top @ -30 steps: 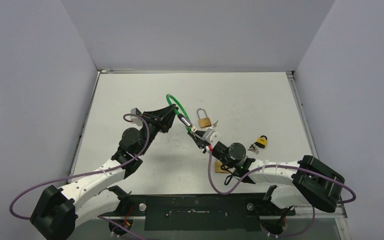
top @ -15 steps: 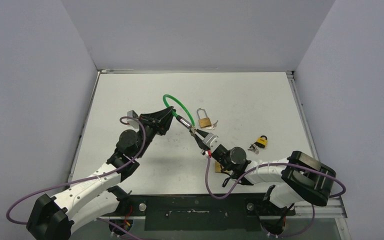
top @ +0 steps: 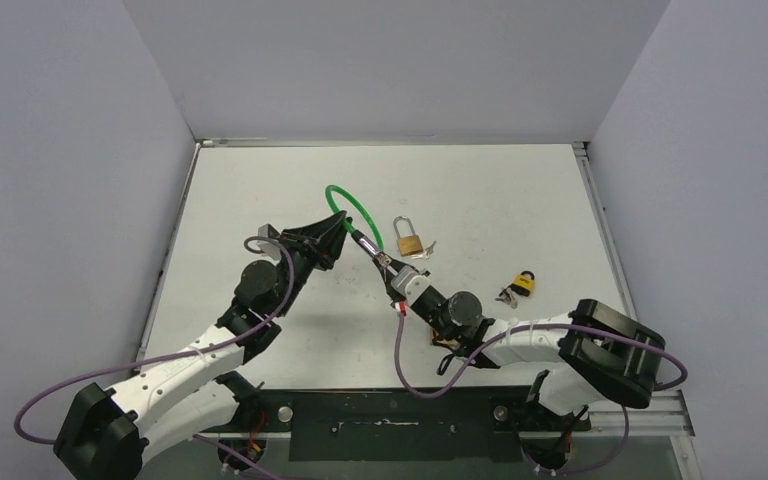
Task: Unlock with the key
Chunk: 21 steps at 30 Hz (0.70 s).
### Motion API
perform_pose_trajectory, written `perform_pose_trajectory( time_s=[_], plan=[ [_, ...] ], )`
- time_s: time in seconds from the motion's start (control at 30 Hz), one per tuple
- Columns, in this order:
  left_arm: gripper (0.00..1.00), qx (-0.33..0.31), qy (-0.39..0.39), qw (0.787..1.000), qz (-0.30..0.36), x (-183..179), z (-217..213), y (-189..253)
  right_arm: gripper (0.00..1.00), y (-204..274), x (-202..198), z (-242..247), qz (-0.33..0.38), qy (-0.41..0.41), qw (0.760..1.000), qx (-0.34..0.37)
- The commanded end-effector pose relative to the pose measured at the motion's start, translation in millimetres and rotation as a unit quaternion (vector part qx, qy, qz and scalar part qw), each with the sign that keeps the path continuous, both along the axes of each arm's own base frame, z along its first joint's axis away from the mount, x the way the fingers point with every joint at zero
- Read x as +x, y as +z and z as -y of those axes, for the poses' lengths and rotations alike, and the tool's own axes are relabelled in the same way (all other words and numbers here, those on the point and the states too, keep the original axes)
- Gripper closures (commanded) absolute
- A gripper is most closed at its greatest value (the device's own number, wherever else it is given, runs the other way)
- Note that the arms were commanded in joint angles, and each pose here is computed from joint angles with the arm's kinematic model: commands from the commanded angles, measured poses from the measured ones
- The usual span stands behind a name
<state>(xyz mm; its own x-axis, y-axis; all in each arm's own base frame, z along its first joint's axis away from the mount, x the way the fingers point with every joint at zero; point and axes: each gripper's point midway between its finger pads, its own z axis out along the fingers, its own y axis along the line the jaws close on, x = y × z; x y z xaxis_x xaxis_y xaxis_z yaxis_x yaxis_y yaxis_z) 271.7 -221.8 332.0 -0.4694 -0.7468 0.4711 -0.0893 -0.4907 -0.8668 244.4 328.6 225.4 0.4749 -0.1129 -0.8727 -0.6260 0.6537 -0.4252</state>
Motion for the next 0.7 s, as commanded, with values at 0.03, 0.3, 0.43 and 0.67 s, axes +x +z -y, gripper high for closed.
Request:
perform_pose_trajectory(
  time_s=[0.03, 0.3, 0.43, 0.67],
  plan=[
    [1.0, -0.091, -0.05, 0.993, 0.055, -27, 0, 58, 1.0, 7, 41, 28, 0.013, -0.071, 0.997, 0.024],
    [1.0, -0.082, -0.028, 0.996, 0.036, -29, -12, 42, 1.0, 47, 28, 21, 0.01, 0.003, 0.999, 0.05],
    [1.0, -0.055, -0.007, 0.998, 0.035, -26, -15, 31, 1.0, 42, 24, 21, -0.005, 0.009, 0.999, 0.05],
    [1.0, 0.108, 0.042, 0.993, 0.019, -19, -23, -12, 0.98, 14, 21, 29, -0.064, 0.012, 0.995, 0.07]
  ],
)
